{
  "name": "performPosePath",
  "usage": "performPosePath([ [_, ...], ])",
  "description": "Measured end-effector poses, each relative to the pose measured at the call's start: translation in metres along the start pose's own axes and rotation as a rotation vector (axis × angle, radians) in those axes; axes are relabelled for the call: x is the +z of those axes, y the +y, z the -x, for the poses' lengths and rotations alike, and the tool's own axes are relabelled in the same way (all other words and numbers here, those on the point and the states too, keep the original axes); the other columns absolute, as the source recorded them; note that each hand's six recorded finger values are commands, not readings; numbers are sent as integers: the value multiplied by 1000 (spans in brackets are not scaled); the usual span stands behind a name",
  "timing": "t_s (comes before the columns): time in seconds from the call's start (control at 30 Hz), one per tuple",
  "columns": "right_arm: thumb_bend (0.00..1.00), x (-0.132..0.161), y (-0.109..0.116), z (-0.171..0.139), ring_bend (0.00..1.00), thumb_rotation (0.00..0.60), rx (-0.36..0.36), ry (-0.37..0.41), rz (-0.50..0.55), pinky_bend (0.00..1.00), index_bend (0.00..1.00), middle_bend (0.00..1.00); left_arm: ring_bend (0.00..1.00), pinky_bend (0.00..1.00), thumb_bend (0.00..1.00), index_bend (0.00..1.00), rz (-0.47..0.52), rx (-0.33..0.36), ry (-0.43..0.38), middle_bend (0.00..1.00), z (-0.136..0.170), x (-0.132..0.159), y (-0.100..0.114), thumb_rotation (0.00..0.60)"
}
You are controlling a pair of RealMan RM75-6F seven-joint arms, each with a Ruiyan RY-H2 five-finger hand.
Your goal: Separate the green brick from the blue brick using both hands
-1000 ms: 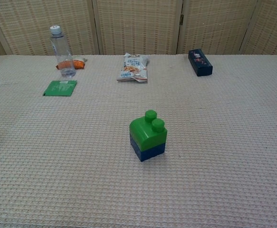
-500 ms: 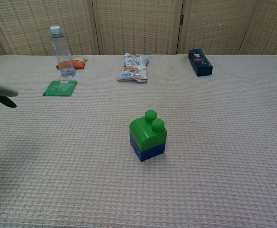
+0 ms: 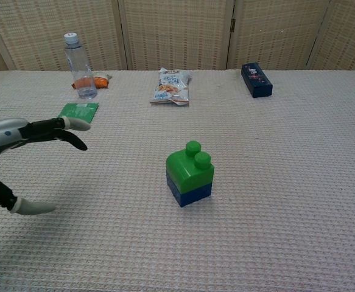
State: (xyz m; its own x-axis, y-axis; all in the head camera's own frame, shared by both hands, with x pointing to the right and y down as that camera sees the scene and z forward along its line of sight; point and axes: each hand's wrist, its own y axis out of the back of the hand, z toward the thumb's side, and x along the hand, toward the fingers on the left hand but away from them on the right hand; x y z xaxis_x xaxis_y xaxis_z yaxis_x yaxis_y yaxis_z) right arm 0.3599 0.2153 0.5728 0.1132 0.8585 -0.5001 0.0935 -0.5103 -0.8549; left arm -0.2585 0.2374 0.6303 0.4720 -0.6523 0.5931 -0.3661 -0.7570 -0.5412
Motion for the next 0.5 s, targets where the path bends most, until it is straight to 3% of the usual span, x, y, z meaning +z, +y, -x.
performPosePath([
  [0.23, 313, -8, 6, 0, 97, 600, -5, -8, 20, 0, 0, 0, 87, 46, 225, 84, -4, 28, -18, 226, -30, 11, -7, 600],
  [0.5, 313, -16, 11, 5, 97, 600, -5, -26, 42, 0, 0, 0, 71, 38, 223, 75, 67, 64, 13, 226, -54, 24, -21, 600],
])
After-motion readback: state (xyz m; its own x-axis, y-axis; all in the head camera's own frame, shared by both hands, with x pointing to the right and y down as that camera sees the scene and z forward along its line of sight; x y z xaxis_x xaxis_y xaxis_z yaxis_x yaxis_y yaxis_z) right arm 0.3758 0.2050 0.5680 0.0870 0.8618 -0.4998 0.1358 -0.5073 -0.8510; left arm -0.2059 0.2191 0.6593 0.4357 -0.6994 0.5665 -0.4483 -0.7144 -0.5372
